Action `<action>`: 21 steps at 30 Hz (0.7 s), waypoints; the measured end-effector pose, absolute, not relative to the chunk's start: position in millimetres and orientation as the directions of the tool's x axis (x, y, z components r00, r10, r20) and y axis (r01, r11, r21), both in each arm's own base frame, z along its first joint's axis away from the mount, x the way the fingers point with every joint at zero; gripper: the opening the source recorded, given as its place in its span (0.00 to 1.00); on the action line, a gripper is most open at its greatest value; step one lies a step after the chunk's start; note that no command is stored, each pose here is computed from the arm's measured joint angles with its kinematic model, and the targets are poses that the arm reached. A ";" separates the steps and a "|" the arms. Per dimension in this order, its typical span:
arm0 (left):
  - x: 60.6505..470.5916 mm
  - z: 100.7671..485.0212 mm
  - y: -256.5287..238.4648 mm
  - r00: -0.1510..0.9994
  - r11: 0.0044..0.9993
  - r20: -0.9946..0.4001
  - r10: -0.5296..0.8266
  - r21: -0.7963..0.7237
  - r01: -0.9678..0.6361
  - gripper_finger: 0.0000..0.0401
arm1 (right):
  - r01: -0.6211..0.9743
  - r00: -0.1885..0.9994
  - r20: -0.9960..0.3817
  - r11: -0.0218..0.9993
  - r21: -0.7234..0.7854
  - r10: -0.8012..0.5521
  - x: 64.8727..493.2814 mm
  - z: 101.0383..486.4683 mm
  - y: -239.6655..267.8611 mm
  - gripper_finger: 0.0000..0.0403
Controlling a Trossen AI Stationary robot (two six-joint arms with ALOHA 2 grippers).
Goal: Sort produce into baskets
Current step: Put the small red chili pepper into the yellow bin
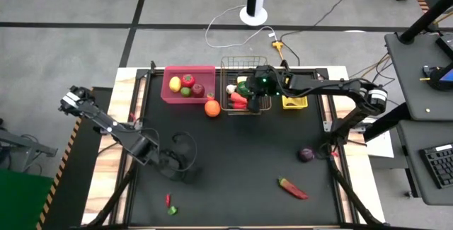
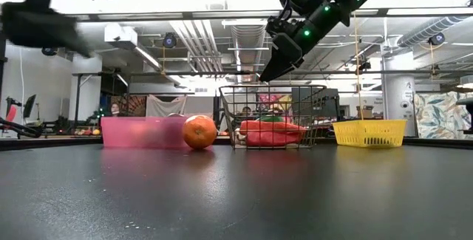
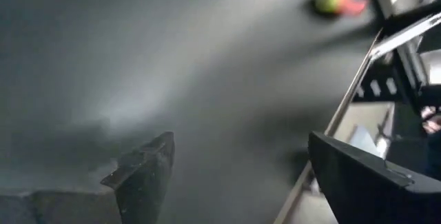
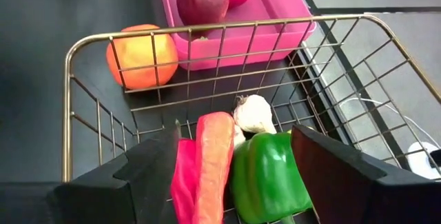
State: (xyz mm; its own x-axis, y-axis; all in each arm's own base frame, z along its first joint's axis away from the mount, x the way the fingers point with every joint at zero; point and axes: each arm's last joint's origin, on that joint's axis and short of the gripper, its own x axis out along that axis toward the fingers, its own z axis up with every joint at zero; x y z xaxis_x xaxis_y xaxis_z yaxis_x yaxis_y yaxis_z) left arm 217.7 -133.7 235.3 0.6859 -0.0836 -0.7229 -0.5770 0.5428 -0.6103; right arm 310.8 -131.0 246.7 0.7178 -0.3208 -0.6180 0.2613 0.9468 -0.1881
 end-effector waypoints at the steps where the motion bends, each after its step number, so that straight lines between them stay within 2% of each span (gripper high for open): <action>1: 216.7 232.5 -137.4 0.664 0.515 -0.739 -0.115 -0.615 -0.596 0.78 | 0.261 0.718 -0.618 0.947 -0.189 -0.321 310.7 246.8 -130.9 0.67; 4: 213.3 224.4 -150.5 0.579 0.437 -0.791 -0.197 -0.599 -0.671 0.78 | 0.252 0.719 -0.618 0.948 -0.194 -0.318 311.1 246.9 -129.6 0.67; 8: 210.2 226.1 -171.6 0.434 0.374 -0.862 -0.260 -0.505 -0.778 0.78 | 0.242 0.722 -0.617 0.949 -0.199 -0.314 311.6 247.3 -128.2 0.68; 16: 209.1 239.7 -213.5 0.065 0.383 -0.987 -0.147 -0.118 -0.916 0.78 | 0.196 0.747 -0.615 0.968 -0.159 -0.252 313.2 247.5 -124.3 0.67; 21: 214.0 230.1 -236.6 0.008 0.347 -0.993 -0.114 -0.047 -0.937 0.78 | 0.187 0.755 -0.614 0.973 -0.135 -0.231 314.4 247.5 -121.3 0.67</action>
State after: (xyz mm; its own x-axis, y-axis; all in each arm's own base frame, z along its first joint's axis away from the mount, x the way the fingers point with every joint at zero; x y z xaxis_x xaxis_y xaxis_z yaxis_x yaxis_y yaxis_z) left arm 214.0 -236.6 230.1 0.0080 -0.1139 -0.9935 -0.9365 0.3474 -0.0474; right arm 314.4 -121.3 247.5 0.7547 -0.2308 -0.6142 0.1874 0.9729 -0.1353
